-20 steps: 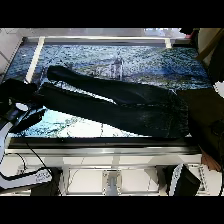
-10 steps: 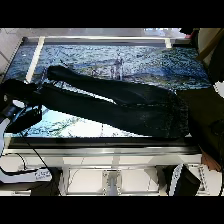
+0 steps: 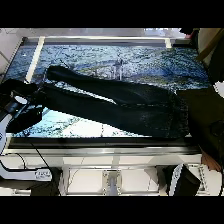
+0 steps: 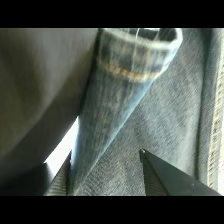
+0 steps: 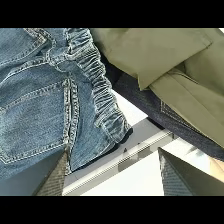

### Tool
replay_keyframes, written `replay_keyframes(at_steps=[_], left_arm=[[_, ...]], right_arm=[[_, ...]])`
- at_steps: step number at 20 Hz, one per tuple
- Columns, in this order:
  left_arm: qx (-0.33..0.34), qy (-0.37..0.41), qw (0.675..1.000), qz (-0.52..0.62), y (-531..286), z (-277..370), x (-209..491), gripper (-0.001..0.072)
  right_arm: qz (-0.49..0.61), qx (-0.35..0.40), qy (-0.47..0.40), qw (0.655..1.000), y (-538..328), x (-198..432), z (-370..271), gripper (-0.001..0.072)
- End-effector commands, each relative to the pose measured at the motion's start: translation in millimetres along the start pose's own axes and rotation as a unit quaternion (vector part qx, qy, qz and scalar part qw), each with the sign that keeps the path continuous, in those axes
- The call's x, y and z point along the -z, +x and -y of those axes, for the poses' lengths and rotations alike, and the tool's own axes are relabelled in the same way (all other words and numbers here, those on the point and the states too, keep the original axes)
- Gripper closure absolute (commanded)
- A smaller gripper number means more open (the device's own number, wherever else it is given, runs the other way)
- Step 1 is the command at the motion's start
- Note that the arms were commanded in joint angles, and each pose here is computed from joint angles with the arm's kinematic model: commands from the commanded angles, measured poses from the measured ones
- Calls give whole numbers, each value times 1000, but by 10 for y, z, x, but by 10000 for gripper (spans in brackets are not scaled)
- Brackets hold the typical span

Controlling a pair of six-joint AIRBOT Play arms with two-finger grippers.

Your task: Fold the clothes and pants, and hang the long-sleeved shirts on hangers.

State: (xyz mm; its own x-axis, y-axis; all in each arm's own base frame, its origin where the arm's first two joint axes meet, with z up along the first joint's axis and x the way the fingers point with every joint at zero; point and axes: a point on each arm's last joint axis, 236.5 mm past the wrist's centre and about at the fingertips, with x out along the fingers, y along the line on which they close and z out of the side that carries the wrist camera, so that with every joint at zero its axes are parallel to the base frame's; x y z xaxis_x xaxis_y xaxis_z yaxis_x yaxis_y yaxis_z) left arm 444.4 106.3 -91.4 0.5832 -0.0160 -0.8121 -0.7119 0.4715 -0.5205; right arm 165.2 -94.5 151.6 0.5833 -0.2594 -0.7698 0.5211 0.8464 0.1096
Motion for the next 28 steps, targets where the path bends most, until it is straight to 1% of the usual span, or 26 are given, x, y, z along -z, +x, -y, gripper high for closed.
replay_keyframes(at_steps=[1,4,5,6,7,9,12,15,17,18,19,21,22,24,26,28], left_arm=[[-10,11,1000,-26,31,-45,132,246],[-9,7,1000,-12,104,-68,66,247],[-7,7,1000,-6,103,-58,40,288],[-5,8,1000,-1,99,-47,16,513],[-5,9,1000,2,95,-46,-3,692],[-5,26,1000,1,88,-57,-7,693],[3,73,997,6,-14,21,-38,694],[17,101,995,15,-219,148,-92,694],[29,106,994,30,-360,255,-153,693],[34,113,992,35,-412,294,-174,693],[35,129,990,40,-447,315,-189,693],[35,140,989,38,-462,320,-180,693],[35,140,989,38,-460,318,-176,693],[35,140,989,37,-460,318,-175,694],[34,139,989,34,-459,312,-159,693],[33,140,989,28,-457,303,-135,693]], right_arm=[[0,0,0,1000,-3,2,-2,99],[-1,0,0,1000,-3,5,-2,99],[-1,0,0,1000,-3,5,-1,100],[-1,0,0,1000,-3,5,1,100],[-1,1,0,1000,-3,5,5,101],[-9,15,-1,1000,3,44,73,100],[-86,38,11,996,244,455,223,124],[-208,-30,53,976,803,1196,19,125],[-246,-64,91,963,1100,1482,-104,122],[-238,-70,98,964,1140,1351,-110,114],[-207,-88,114,968,1229,1144,-177,114],[-147,-126,170,966,1452,746,-303,114],[-160,-134,190,959,1556,749,-320,114],[-224,-134,220,940,1739,957,-309,68],[-272,-129,234,924,1875,1143,-278,68],[-305,-109,224,919,1931,1313,-176,68]])
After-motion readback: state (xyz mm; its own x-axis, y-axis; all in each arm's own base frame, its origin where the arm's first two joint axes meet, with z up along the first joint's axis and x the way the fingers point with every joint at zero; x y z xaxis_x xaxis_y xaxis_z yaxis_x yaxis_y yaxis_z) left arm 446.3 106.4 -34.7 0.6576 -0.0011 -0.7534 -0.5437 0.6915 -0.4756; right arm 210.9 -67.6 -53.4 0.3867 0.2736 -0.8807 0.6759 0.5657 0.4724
